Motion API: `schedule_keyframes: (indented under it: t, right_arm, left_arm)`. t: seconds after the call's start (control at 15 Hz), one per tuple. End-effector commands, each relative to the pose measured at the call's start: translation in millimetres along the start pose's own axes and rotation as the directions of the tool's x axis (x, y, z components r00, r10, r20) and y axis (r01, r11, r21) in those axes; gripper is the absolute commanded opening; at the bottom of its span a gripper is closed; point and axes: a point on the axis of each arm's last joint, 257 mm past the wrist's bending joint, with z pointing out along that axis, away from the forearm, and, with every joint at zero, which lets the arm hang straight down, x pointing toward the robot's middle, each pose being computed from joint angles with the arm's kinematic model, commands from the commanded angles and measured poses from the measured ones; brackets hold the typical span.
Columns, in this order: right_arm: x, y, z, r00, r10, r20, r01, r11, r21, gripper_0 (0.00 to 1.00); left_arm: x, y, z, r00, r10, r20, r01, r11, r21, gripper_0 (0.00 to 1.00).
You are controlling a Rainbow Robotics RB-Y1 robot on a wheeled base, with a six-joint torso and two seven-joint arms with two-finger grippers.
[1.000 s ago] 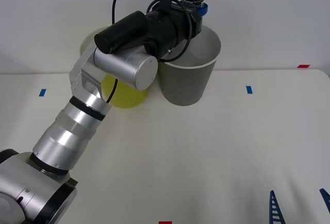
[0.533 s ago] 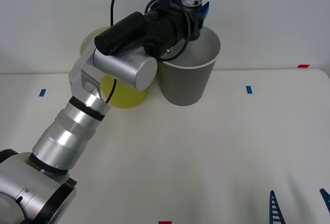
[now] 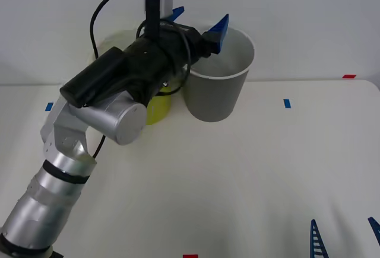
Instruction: Put cans in the gray bin and PET bottles in the light green bin.
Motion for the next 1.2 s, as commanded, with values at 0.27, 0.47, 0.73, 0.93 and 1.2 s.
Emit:
schedule_keyframes:
  t: [0.27,0.47,0.73,0.93,1.2]
  right_arm:
    - [0.0,0.0,0.0,1.0,0.0,0.0,0.0,1.0,0.0,1.0]
    - [0.0,0.0,0.0,1.0,0.0,0.0,0.0,1.0,0.0,1.0]
    - [0.0,0.0,0.0,1.0,0.0,0.0,0.0,1.0,0.0,1.0]
    - [0.0,0.0,0.0,1.0,0.0,0.0,0.0,1.0,0.0,1.0]
    - [0.0,0.0,0.0,1.0,0.0,0.0,0.0,1.0,0.0,1.0]
  left_arm:
    - [34.8,3.7,-123.2,0.9986,-0.027,-0.045,0.024,0.9974,-0.068,1.0]
    - [45.6,0.2,-165.4,0.9951,0.009,-0.098,-0.017,0.997,-0.076,1.0]
    - [74.8,8.9,-206.4,0.9872,-0.01,-0.159,-0.01,0.9923,-0.124,1.0]
    - [96.7,1.6,-225.8,0.9803,-0.051,-0.191,0.024,0.9892,-0.144,1.0]
    - [127.6,3.7,-258.3,0.9893,-0.055,-0.135,0.033,0.9868,-0.159,1.0]
